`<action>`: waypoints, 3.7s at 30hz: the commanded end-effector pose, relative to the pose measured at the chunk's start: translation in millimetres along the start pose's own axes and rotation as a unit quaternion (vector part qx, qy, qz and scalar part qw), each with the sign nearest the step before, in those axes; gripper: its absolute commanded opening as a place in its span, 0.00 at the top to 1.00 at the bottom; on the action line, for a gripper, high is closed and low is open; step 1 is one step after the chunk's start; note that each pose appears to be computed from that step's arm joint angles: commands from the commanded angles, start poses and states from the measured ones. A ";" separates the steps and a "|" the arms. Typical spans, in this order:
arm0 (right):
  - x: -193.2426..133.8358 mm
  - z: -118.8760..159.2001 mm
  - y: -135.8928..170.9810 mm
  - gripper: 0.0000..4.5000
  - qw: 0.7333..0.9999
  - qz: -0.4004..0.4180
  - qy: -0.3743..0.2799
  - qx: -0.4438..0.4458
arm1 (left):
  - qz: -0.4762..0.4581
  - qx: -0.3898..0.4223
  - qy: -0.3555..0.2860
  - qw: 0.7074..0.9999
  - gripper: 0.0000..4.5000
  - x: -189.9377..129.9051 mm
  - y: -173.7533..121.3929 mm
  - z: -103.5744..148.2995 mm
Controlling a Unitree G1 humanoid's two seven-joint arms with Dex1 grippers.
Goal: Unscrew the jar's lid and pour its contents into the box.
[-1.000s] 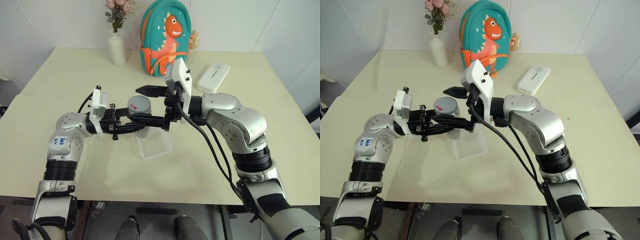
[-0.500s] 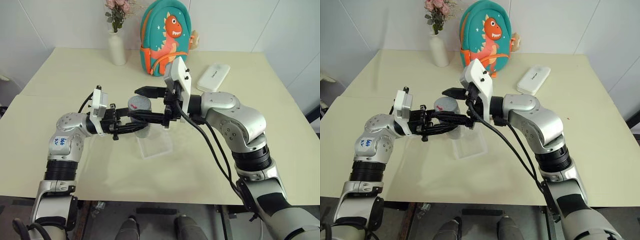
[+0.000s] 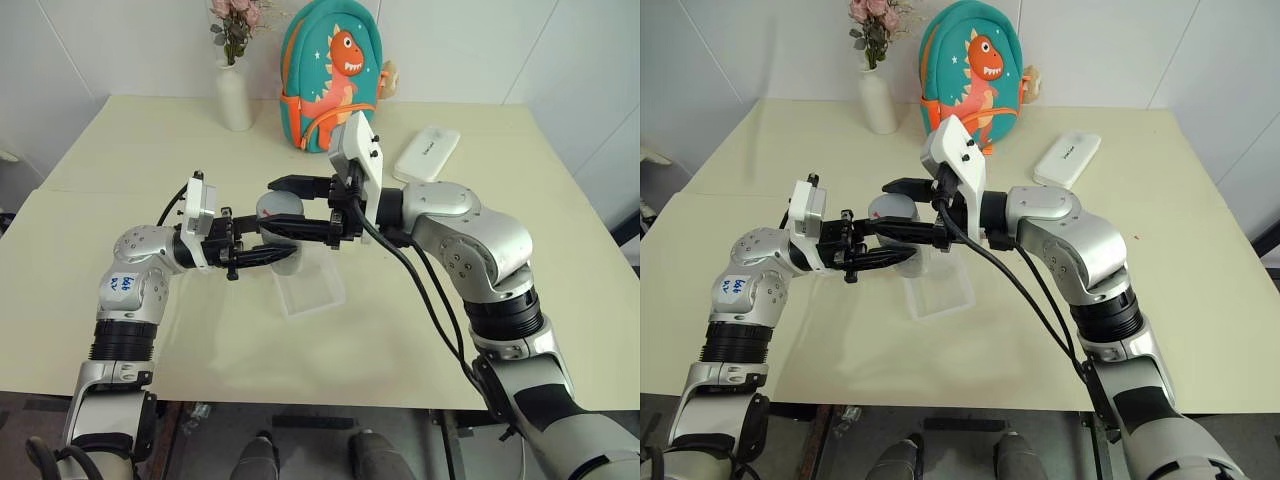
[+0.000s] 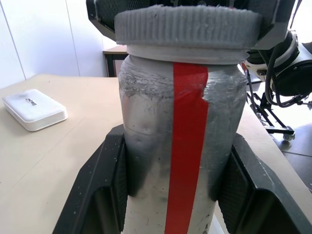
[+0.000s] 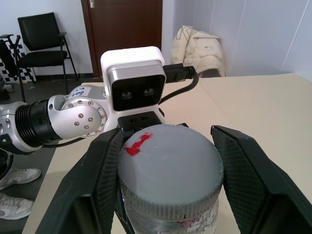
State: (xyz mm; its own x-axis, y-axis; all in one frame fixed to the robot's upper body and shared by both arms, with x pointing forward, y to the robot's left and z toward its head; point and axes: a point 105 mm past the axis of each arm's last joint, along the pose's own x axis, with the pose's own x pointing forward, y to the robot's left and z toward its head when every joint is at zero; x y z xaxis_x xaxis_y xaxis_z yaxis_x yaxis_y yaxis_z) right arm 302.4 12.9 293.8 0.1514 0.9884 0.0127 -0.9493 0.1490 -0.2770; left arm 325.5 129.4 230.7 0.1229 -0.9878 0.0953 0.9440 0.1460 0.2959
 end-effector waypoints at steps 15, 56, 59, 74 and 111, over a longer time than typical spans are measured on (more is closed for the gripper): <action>-15.8 51.4 -15.5 0.44 0.993 -0.019 -0.062 -0.097 | -0.023 -0.024 0.032 0.999 0.56 4.0 -3.8 -1.7; -120.7 -27.1 -81.6 0.44 0.959 -0.263 0.085 -0.058 | 0.149 0.082 0.063 0.983 0.56 -58.7 39.1 55.7; -133.4 -53.6 -73.2 0.44 0.952 -0.283 0.113 -0.028 | 0.185 0.107 0.059 0.975 0.56 -67.5 48.0 61.5; -201.0 -161.3 -30.1 0.44 0.899 -0.386 0.190 0.081 | 0.174 0.138 0.068 0.973 0.56 -52.7 52.8 54.2; -210.4 -53.8 70.9 0.01 0.982 -0.118 0.120 0.082 | -0.156 0.778 0.216 0.569 0.56 46.2 31.3 34.6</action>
State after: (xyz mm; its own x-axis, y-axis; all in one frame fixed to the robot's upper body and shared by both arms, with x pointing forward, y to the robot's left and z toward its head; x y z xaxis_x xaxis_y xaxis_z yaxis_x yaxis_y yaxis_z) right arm 226.5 -192.6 204.2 0.4575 0.8668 -0.1984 -0.8892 0.4469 -0.0981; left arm 355.9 100.2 261.6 0.4118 -0.8326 -0.3705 -0.2889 -0.5049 0.8134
